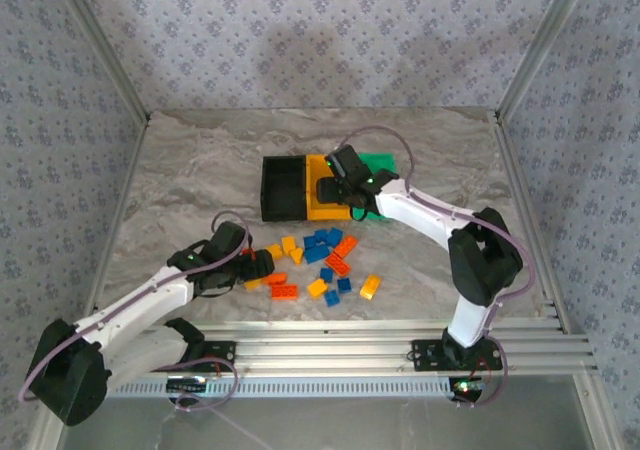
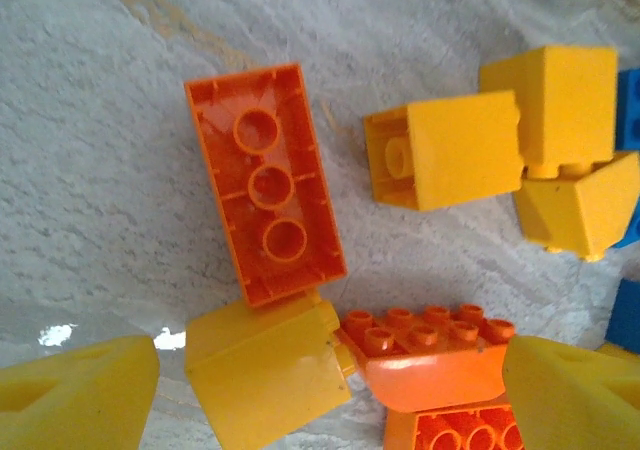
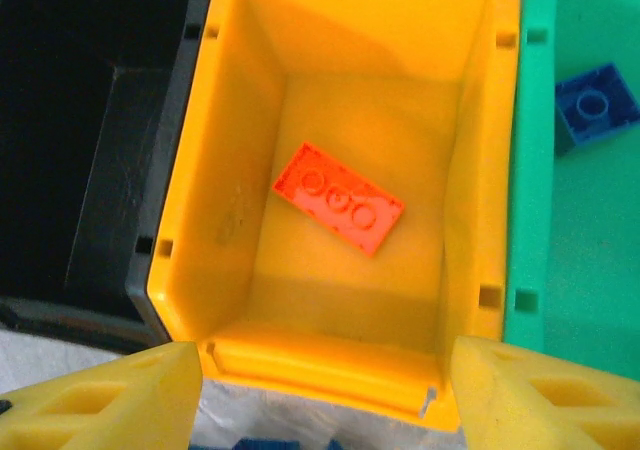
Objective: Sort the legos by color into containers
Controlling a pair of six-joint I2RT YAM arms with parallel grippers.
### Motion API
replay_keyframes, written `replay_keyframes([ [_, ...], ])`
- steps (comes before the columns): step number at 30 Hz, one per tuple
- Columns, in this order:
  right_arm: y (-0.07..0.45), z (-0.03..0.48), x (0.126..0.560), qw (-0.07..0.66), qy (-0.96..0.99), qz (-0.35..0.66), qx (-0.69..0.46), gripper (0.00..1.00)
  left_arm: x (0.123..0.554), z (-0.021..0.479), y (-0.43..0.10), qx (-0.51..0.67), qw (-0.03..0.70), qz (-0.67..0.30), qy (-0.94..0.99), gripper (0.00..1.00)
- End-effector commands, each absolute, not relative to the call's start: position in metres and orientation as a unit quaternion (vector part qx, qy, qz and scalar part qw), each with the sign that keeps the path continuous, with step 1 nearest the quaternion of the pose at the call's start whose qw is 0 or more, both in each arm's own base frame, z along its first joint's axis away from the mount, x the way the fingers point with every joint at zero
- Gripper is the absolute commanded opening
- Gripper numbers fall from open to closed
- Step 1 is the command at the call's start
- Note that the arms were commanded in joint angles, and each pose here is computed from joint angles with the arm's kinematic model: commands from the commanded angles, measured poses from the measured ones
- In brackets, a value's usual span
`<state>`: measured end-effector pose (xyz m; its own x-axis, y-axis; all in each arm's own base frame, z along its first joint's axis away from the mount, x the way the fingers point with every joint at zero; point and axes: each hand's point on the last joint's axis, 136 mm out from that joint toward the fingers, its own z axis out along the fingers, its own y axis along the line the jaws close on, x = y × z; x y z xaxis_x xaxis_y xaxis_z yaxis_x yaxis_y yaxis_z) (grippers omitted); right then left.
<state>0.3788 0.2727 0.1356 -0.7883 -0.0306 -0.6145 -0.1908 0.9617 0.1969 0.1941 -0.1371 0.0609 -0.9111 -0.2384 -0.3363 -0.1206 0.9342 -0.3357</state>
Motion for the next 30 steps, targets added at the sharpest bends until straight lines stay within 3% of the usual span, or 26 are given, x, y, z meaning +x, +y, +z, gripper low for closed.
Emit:
replay_keyframes([
  [1, 0.271, 0.148, 0.371, 0.339, 0.928, 0.146, -0.045, 0.68, 0.184, 0.046, -0.130, -0.103, 0.168, -0.133, 0.971, 0.87],
  [12, 0.250, 0.145, 0.352, 0.345, 0.927, 0.143, -0.031, 0.69, 0.178, 0.024, -0.119, -0.118, 0.146, -0.094, 0.978, 0.69],
  [17, 0.246, 0.143, 0.350, 0.343, 0.928, 0.141, -0.028, 0.69, 0.180, 0.024, -0.121, -0.115, 0.149, -0.096, 0.977, 0.51],
  [24, 0.241, 0.139, 0.350, 0.341, 0.930, 0.138, -0.022, 0.69, 0.174, 0.024, -0.118, -0.114, 0.141, -0.093, 0.979, 0.50],
  [30, 0.238, 0.138, 0.351, 0.341, 0.930, 0.138, -0.015, 0.69, 0.172, 0.033, -0.120, -0.114, 0.145, -0.109, 0.977, 0.38],
])
